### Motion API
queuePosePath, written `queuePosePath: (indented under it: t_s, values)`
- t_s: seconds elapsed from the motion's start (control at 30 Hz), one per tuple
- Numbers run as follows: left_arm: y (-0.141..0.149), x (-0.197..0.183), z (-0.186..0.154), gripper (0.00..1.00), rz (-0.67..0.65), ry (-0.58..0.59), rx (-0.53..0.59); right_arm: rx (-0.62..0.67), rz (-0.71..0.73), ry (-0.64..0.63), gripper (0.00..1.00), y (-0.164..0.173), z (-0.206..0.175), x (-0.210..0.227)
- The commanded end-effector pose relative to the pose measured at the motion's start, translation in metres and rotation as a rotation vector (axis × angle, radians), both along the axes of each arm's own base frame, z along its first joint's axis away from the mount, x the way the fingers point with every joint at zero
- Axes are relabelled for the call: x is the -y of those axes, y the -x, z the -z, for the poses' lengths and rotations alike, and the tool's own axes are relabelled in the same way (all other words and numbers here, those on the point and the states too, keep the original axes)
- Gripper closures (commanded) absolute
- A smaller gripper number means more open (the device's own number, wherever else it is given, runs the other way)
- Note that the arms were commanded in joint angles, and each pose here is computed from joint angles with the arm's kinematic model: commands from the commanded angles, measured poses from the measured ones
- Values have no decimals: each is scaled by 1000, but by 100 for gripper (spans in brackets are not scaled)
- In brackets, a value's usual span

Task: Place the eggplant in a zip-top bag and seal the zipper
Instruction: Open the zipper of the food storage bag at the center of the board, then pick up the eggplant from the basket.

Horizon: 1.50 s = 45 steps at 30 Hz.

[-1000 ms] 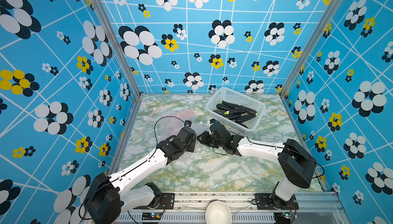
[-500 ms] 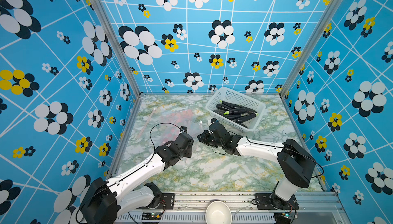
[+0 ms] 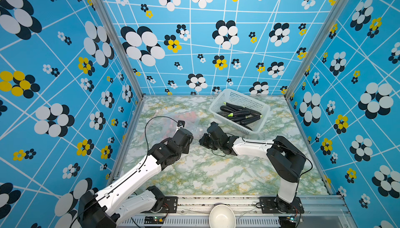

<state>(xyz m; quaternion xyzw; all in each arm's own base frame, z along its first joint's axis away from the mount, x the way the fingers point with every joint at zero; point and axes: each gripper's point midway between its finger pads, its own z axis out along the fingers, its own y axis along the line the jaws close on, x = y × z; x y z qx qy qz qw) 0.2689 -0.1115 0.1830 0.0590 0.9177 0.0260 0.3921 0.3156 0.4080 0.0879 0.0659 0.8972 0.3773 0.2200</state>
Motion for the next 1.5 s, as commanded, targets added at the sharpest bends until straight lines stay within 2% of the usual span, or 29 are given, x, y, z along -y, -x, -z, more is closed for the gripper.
queuePosePath:
  t_s: [0.0, 0.13, 0.27, 0.4, 0.53, 0.67, 0.8, 0.97, 1.1, 1.3, 1.47]
  values:
    - [2, -18, 9, 100, -5, -43, -37, 33, -11, 26, 96, -9, 3, -2]
    - [0, -3, 34, 100, 12, 85, -65, 61, -40, 23, 78, -9, -4, -4]
    - [1, 6, 55, 100, 7, 124, -116, 116, -70, 82, 60, -4, -25, 9]
    - [1, 10, 66, 100, 17, 127, -147, 161, -80, 176, 48, 0, -51, 40]
    - [0, 15, 73, 100, 32, 130, -171, 209, -62, 248, 45, 1, -86, 83]
    - [1, 18, 78, 100, 29, 145, -189, 252, 0, 329, 45, -13, -125, 139]
    - [1, 20, 77, 100, 29, 169, -184, 190, 108, 398, 42, -42, -141, 204]
    - [1, 20, 75, 100, 30, 162, -179, 67, 240, 486, 42, -84, -140, 270]
    - [2, 19, 75, 100, 29, 151, -177, -12, 248, 498, 42, -111, -126, 278]
    - [2, 18, 79, 100, 23, 148, -185, -130, 258, 539, 37, -142, -85, 274]
    - [1, 19, 82, 100, 20, 152, -190, -163, 355, 461, 36, -175, -58, 266]
